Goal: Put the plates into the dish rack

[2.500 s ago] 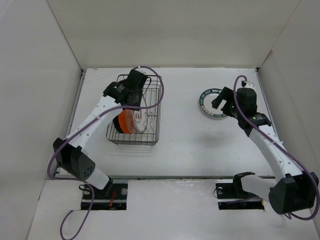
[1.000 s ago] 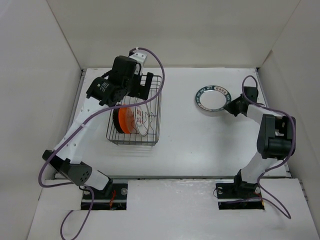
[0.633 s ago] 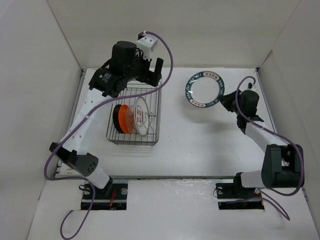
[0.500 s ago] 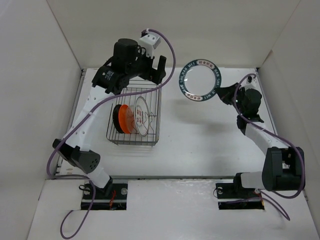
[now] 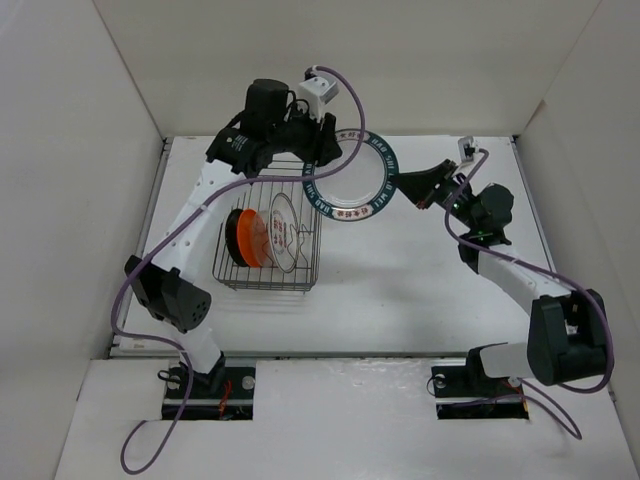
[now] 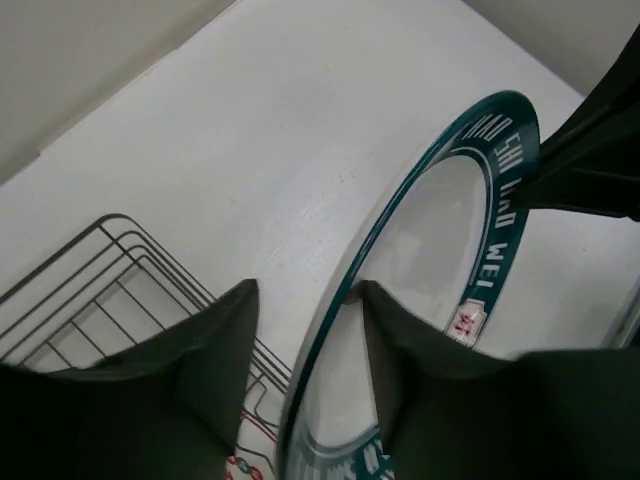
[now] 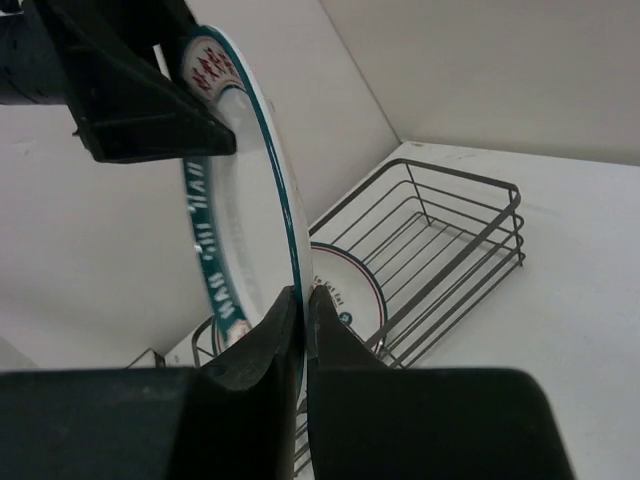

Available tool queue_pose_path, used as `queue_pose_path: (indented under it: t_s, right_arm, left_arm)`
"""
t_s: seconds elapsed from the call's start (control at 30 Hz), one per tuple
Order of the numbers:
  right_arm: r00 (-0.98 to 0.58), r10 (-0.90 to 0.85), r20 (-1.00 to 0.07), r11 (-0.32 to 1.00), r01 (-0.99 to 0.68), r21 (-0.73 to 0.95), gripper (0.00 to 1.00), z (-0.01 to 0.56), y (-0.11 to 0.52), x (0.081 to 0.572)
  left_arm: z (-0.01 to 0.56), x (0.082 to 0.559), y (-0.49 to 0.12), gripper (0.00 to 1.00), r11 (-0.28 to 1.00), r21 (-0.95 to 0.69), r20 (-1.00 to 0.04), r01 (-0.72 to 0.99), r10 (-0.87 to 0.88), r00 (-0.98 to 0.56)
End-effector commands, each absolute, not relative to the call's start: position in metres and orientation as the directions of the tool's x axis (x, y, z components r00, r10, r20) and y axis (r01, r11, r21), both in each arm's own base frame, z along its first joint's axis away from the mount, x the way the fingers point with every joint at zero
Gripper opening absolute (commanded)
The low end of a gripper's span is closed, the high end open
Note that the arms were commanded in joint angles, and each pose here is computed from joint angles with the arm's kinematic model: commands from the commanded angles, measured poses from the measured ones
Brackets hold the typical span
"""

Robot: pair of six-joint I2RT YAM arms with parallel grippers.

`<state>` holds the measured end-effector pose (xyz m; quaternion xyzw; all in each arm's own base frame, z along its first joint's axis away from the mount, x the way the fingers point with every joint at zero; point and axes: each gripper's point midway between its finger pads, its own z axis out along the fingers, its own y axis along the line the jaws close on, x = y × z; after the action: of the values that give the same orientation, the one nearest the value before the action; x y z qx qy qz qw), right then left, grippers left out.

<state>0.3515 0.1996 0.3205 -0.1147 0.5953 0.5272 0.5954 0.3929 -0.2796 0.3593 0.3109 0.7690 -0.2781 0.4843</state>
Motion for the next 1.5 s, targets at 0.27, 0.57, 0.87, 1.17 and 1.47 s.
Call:
queue_pose_path:
  t_s: [0.27, 0.57, 0.87, 1.17, 1.47]
  right_arm:
    - [-0.223, 0.505, -0.834, 0.494, -0.717, 0.491, 1.0, 0.341, 0.195, 0.374]
    - [-0.296, 0.486, -0.822, 0.745, -0.351, 0.567, 1.0, 0.279, 0.154, 0.415]
    - [-0.363, 0.485, -0.796, 0.758, -0.28, 0.589, 1.0, 0.249, 0.151, 0.417]
    - [-0.395, 0.486, -0.779, 0.759, -0.252, 0.601, 1.0, 0.235, 0.153, 0.412]
    - [-0.384, 0.498, -0.778, 0.762, -0.236, 0.604, 1.0, 0.239, 0.138, 0.41]
  left_arm:
    - [0.396, 0.382, -0.273, 0.0, 0.653, -0.124, -0.949, 0.747, 0.141, -0.282]
    - [0.359, 0.369, -0.171, 0.0, 0.956, 0.152, -0.916, 0.252, 0.232, -0.327]
    - [0.328, 0.352, -0.145, 0.0, 0.966, 0.254, -0.86, 0.053, 0.25, -0.445]
    - [0.299, 0.346, -0.16, 0.0, 0.962, 0.264, -0.797, 0.073, 0.26, -0.545]
    - [0.287, 0.344, -0.162, 0.0, 0.965, 0.254, -0.777, 0.067, 0.245, -0.58]
